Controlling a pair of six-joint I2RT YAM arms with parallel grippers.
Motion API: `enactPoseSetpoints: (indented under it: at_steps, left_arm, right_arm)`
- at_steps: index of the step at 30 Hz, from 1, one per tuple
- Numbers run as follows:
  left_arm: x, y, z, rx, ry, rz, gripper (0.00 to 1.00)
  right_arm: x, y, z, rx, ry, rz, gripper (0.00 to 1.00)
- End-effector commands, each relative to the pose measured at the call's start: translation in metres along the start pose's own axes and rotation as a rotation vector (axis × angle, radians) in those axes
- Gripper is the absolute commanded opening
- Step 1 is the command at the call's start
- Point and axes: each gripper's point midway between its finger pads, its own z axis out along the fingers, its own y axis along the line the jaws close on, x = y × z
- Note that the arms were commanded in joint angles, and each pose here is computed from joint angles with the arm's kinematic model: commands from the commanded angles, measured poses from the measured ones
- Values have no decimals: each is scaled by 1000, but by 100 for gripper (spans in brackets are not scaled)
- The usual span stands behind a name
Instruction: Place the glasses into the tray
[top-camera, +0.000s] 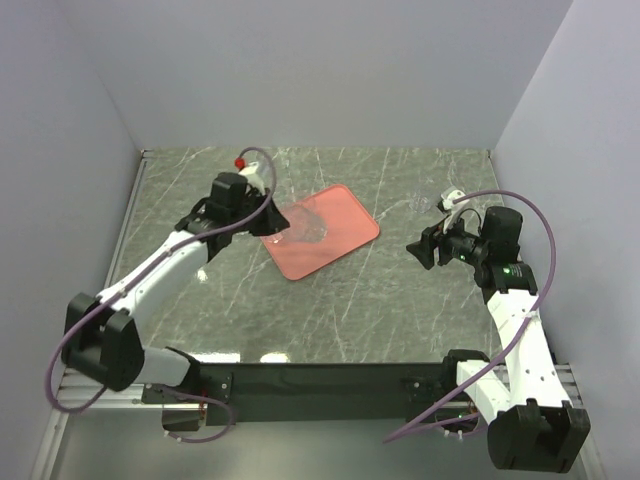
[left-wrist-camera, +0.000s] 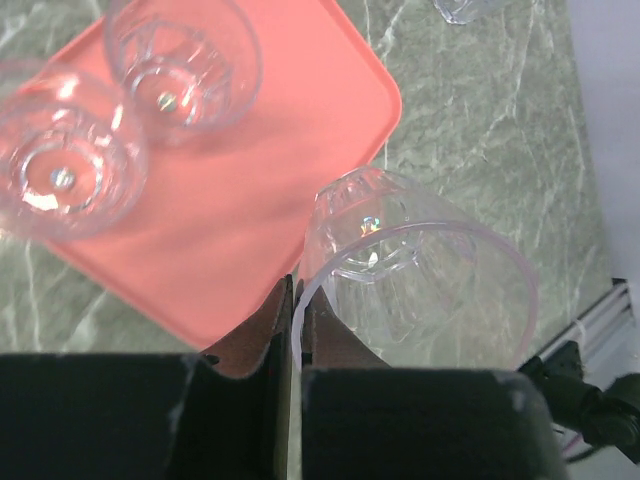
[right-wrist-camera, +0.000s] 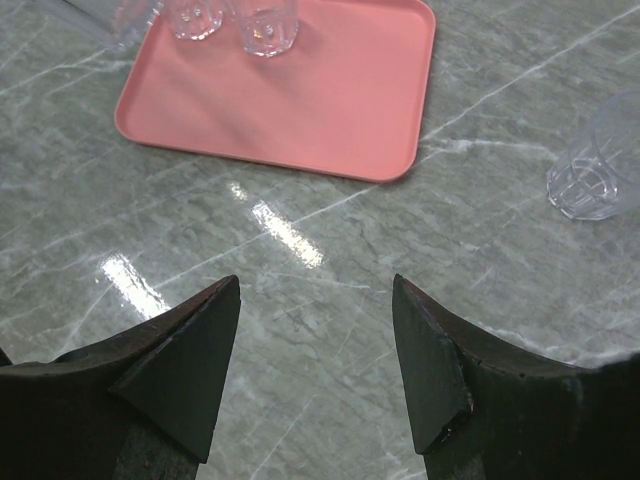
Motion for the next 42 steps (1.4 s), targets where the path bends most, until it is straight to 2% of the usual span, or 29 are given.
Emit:
enactPoseSetpoints:
  at_steps: [1, 3, 5, 6, 10, 15, 16, 18, 21, 31, 42]
  left_arm:
    - [-28, -23, 20, -9, -45, 101, 1]
    - [-39, -30, 27, -35, -51, 135, 1]
    - [-31, -27, 46, -73, -1, 155, 1]
    - [-44, -32, 49, -83, -24, 176, 0]
    - [-45, -29, 83, -133, 31, 219, 0]
    - [-61, -44, 112, -147, 38, 289, 1]
    - [-51, -38, 124, -160, 75, 305, 1]
    - [-64, -42, 131, -178, 50, 331, 1]
    - [-60, -31, 154, -223, 69, 344, 1]
    - [-77, -13, 187, -327, 33, 374, 4]
    - [-88, 2, 202, -393, 0, 396, 12]
  right_arm:
    - [-9, -1, -3, 6, -39, -44, 69]
    - [-9, -2, -4, 10, -40, -42, 69]
    - [-9, -1, -4, 8, -39, -42, 69]
    - [-9, -1, -4, 6, -39, -45, 69]
    - [-10, 0, -4, 4, -41, -46, 69]
    - [-11, 1, -4, -1, -45, -45, 69]
    - [-11, 2, -4, -6, -45, -46, 69]
    - [-11, 1, -5, -3, -46, -44, 69]
    - [-10, 2, -4, -8, -46, -42, 69]
    - [-10, 2, -4, -9, -48, -41, 69]
    - [-9, 2, -4, -7, -44, -41, 69]
